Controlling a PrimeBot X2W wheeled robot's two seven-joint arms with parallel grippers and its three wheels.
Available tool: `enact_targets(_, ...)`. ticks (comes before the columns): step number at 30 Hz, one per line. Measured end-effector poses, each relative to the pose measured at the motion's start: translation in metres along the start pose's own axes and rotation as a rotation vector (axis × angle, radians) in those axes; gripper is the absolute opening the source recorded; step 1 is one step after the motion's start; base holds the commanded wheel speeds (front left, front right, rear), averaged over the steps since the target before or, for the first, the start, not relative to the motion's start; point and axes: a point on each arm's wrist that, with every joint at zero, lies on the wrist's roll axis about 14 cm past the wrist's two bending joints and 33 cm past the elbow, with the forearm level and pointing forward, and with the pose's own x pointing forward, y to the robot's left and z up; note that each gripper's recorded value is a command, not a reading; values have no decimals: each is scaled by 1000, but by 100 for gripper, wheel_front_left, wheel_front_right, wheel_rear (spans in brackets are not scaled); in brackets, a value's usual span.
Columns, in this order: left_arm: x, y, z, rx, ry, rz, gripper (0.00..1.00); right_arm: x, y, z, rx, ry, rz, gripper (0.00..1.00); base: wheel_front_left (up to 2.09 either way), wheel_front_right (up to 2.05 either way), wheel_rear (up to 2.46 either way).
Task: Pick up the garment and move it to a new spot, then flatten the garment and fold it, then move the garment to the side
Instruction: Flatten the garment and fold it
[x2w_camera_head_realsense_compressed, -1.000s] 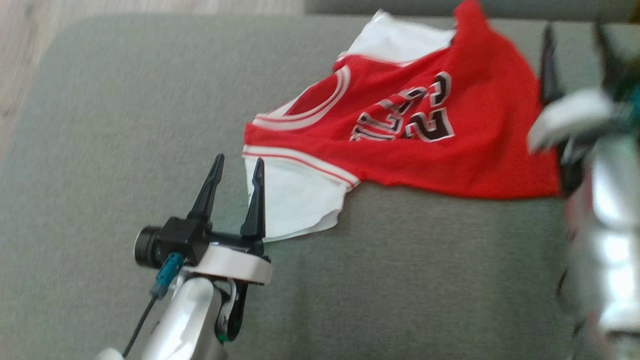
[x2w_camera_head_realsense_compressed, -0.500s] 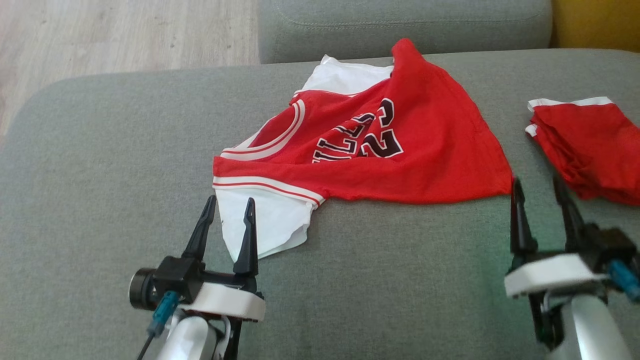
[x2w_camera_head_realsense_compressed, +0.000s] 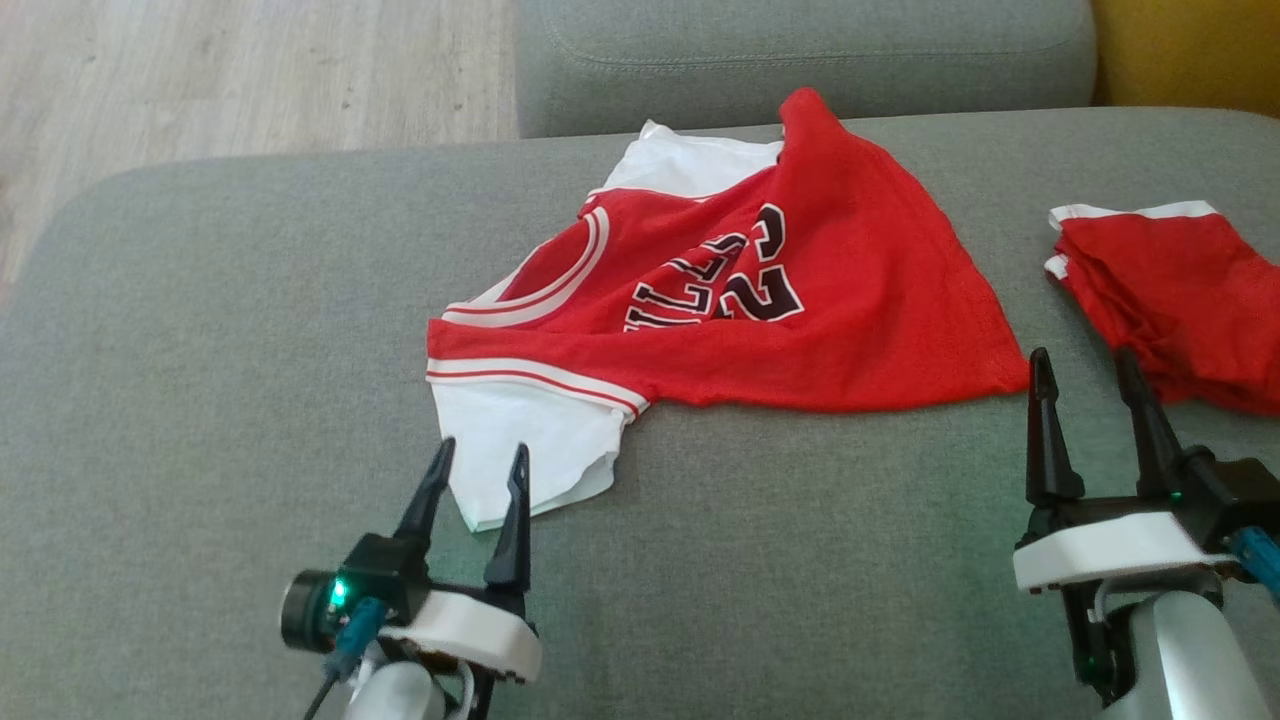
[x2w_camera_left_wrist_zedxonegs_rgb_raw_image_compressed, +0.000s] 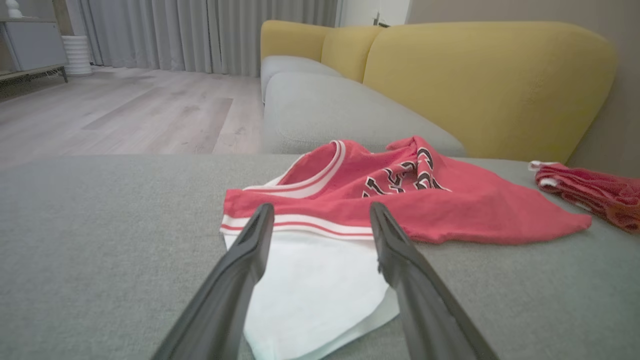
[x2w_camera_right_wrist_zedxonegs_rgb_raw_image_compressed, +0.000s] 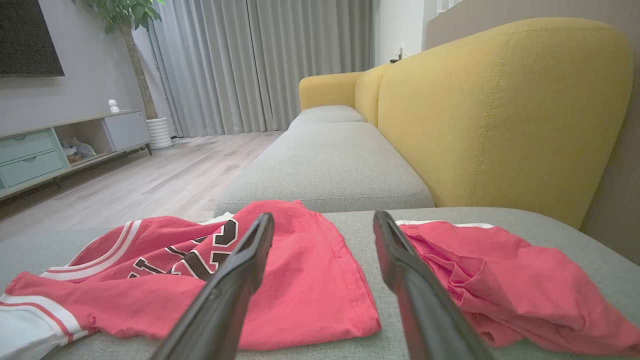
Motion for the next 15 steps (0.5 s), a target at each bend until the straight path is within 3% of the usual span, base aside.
enact_targets(5,-6,1,-27,-1,117,1,100,2,4,-3,3,8,11,100,0,0,0)
enact_targets(15,-2,33,-72,48,325,116,100,0,-1,-15,10,46,-3,100,0,0,0)
